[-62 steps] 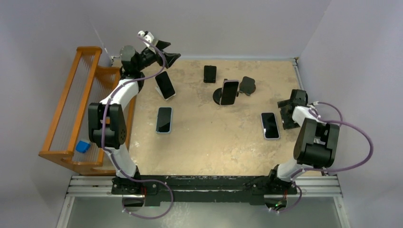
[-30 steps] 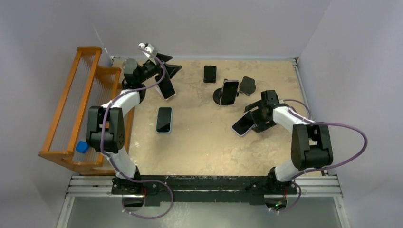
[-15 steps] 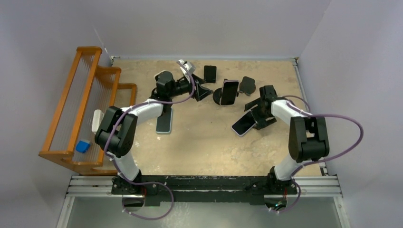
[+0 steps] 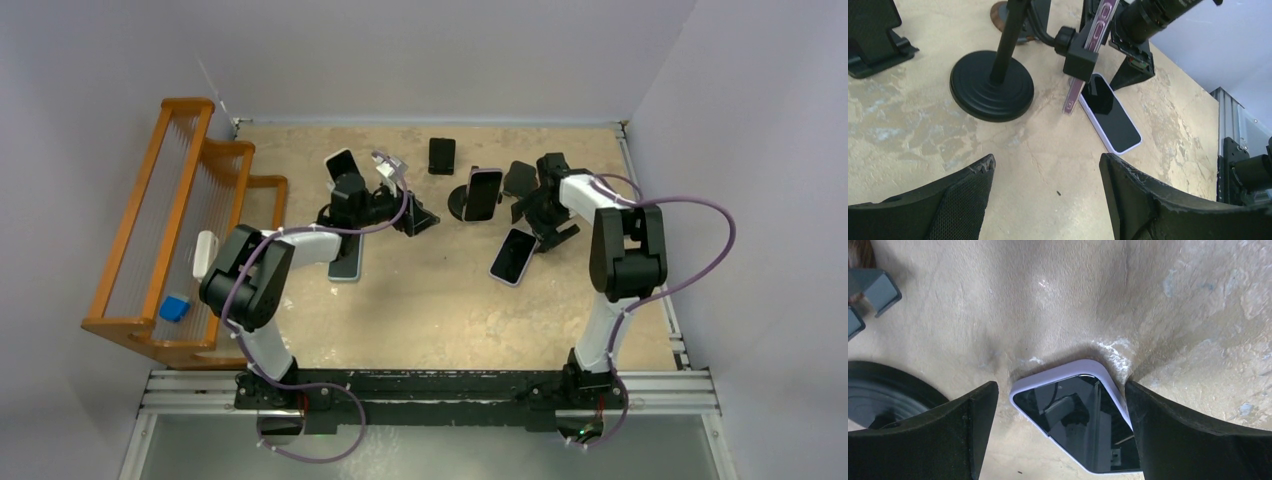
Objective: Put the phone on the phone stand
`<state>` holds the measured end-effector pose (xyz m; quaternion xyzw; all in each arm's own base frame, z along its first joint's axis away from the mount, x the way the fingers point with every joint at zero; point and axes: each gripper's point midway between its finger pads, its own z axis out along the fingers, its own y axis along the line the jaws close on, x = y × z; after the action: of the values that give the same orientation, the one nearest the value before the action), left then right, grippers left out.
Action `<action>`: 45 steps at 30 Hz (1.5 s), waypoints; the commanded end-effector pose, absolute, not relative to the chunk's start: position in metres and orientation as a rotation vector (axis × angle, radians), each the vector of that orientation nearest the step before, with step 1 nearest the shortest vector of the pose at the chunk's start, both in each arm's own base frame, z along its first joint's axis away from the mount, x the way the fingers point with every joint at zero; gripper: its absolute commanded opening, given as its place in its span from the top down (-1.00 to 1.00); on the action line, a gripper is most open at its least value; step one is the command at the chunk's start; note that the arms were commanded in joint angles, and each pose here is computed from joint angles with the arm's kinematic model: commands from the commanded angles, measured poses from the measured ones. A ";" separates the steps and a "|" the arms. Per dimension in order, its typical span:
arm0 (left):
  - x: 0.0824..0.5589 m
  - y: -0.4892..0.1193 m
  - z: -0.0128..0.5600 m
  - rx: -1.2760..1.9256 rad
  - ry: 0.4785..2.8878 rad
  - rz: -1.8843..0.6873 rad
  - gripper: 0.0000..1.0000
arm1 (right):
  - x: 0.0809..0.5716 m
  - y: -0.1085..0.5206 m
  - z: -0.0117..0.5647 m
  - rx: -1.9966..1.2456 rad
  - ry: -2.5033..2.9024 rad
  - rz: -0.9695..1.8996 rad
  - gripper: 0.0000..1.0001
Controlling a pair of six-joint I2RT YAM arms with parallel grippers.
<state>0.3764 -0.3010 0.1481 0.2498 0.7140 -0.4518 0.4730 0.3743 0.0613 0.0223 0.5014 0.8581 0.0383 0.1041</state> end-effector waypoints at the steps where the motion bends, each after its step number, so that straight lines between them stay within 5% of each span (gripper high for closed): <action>1: 0.369 -0.302 0.153 0.608 1.723 -1.138 -0.50 | 0.356 0.033 0.006 1.444 2.596 -0.177 -0.97; 10: 0.364 -0.303 0.136 0.618 1.757 -1.158 -0.50 | 0.344 0.027 -0.016 1.418 2.645 -0.285 -0.96; 15: 0.362 -0.302 0.127 0.614 1.781 -1.158 -0.50 | 0.339 0.042 -0.027 1.405 2.696 -0.235 -0.80; 22: 0.351 -0.299 0.104 0.597 1.851 -1.184 -0.50 | 0.337 0.081 -0.029 1.359 2.774 -0.125 -0.28; 25: 0.339 -0.299 0.093 0.597 1.886 -1.212 -0.50 | 0.332 0.103 -0.032 1.356 2.817 -0.027 0.09; 38: 0.281 -0.314 0.073 0.636 1.963 -1.335 -0.50 | 0.307 0.193 -0.028 1.294 2.940 0.238 0.11; 45: 0.271 -0.343 0.061 0.632 1.994 -1.426 -0.50 | 0.281 0.188 -0.024 1.308 2.942 0.220 -0.03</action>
<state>0.2724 -0.3235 0.0576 0.2397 0.7648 -0.5113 0.3101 0.3289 0.2139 0.0176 0.3849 0.9102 0.1530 0.0010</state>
